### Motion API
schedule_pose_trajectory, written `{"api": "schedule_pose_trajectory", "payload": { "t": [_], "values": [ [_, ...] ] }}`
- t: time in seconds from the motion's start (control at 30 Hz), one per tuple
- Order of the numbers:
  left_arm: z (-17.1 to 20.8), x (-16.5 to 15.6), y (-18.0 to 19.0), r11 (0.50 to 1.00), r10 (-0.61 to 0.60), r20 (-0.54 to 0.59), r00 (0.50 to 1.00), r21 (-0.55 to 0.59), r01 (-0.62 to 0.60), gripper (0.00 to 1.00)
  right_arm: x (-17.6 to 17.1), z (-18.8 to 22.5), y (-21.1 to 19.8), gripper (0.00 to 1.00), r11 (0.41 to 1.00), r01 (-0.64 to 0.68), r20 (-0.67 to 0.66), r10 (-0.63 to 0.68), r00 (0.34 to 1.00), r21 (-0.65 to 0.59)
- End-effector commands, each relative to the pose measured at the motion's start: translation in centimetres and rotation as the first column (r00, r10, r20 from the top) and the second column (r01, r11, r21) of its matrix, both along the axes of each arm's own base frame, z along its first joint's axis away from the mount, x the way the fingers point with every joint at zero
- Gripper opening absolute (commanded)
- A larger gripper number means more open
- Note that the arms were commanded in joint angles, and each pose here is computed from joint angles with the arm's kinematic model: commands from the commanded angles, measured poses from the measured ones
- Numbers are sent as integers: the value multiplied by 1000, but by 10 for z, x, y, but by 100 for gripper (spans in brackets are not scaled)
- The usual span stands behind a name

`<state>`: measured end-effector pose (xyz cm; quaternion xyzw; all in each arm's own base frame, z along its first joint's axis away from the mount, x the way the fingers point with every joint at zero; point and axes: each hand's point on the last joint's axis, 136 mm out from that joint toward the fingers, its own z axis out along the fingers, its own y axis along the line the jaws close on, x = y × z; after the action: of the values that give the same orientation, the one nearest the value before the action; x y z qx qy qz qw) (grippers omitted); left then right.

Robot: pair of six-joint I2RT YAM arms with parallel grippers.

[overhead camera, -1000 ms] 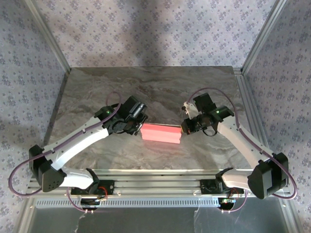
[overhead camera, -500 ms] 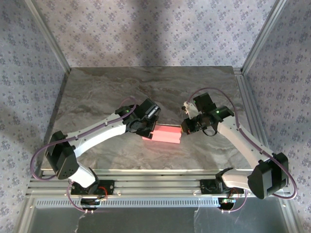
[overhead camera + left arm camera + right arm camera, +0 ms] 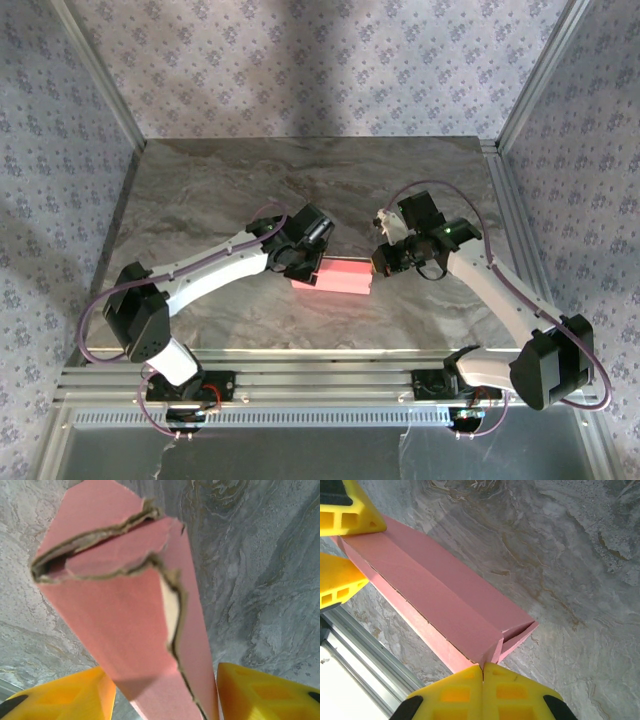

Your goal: Fold the paper box

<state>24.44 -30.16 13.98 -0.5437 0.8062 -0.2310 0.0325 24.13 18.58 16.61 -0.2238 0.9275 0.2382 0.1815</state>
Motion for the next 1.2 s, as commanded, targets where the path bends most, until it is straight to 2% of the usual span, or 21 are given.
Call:
{"api": "schedule_pose_trajectory", "payload": {
  "t": [0.0,0.4,0.63,1.17],
  "values": [
    [-11,-1,4,997,78,-58,995,1,-78,52,-3,6,4,0,999,-22,7,22,1000,23],
    [-18,-2,3,998,69,-72,995,19,-68,45,-2,18,9,0,997,33,-46,-29,998,69],
    [-18,-2,2,998,63,-72,995,23,-62,44,0,21,11,0,996,46,-68,-41,997,72],
    [-20,0,3,998,64,-62,996,27,-63,40,-8,-1,6,0,997,52,-42,-49,998,63]
  ]
}}
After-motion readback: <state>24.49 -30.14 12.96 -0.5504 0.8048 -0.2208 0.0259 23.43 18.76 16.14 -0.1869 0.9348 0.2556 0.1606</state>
